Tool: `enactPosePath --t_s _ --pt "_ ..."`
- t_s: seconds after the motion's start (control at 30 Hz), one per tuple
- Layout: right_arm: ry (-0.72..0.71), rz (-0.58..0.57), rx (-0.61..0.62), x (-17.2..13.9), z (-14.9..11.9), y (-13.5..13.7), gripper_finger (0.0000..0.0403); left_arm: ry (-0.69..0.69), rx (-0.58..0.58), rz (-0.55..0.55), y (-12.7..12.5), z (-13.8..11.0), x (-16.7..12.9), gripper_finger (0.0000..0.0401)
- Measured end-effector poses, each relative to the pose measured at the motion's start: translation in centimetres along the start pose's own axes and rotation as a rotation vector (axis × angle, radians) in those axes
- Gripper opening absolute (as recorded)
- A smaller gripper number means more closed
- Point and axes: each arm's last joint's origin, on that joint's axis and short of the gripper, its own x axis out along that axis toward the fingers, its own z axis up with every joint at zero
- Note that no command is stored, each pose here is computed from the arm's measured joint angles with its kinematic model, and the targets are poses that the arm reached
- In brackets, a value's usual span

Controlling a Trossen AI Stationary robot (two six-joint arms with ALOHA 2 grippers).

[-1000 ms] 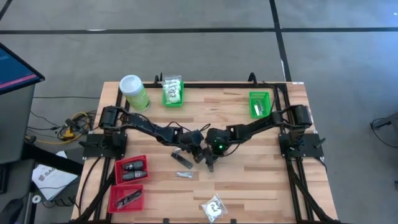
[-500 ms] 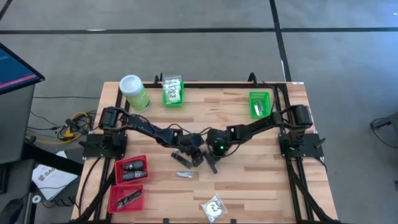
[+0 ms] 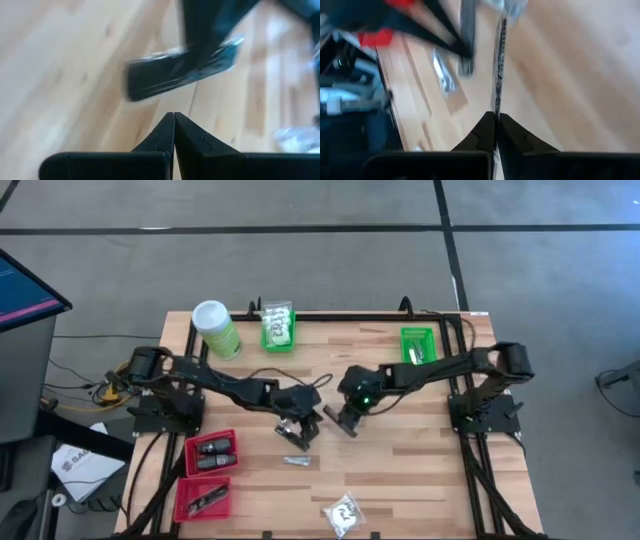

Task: Pick & Place Travel size toiletries
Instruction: Put the black comb into the bottom red basket

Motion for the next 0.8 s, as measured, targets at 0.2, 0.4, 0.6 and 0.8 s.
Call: enactPosePath --t_s 0.2,0.4,0.6,0.8 --pt "-0.106 -0.035 0.010 -3.9 0.9 0.0 0.0001 -0.142 -0.011 0.031 -0.4 1.9 -3.9 0.0000" --pt "-0.203 -0.005 0.013 -6.9 1.7 0.1 0.0001 -0.220 -0.023 0.012 -0.7 2.9 -6.3 0.0000" --pt "-0.301 0.051 -0.006 -9.2 2.3 0.7 0.0001 -0.211 -0.029 -0.036 -0.9 3.0 -6.8 0.0000" --pt "-0.408 0.099 -0.018 -10.6 3.2 0.9 0.0000 -0.198 -0.046 -0.063 -1.0 3.0 -6.8 0.0000"
